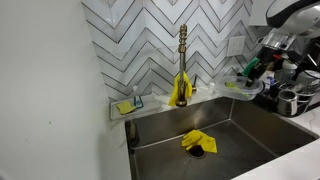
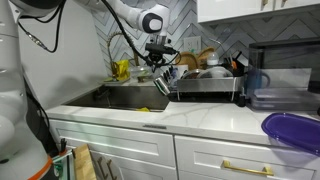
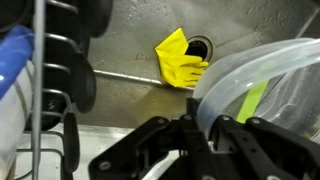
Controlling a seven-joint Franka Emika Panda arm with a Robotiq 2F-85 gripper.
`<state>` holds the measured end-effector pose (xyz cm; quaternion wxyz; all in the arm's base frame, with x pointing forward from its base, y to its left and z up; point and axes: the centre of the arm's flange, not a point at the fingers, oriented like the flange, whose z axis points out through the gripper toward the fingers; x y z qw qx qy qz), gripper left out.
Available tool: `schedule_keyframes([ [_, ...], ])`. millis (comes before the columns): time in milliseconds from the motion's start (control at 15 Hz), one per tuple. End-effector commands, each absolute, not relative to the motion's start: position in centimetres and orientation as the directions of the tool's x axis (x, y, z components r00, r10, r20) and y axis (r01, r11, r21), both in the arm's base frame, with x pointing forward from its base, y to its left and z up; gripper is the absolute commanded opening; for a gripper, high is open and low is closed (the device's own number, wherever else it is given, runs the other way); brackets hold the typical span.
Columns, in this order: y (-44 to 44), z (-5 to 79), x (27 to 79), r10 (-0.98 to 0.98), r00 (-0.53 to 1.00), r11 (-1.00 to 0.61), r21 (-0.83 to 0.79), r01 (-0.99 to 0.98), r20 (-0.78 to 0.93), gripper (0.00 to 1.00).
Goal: Put the yellow spoon and silver spoon in the bowl, then put the bowl in the sink
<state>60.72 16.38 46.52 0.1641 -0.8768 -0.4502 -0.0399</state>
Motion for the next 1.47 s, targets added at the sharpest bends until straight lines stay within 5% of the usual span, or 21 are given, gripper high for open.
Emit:
schedule_keyframes([
  [0, 20.1, 46.4, 58.1, 0.681, 0.701, -0.639, -0.297, 0.71, 0.212, 0.02],
  [733, 23.9, 41.2, 54.6, 0.327, 0.944, -0.899, -0.298, 0.321, 0.03, 0.02],
  [1400, 23.8, 38.5, 55.0, 0.336, 0.941, -0.905, -0.289, 0.311, -0.038, 0.08],
])
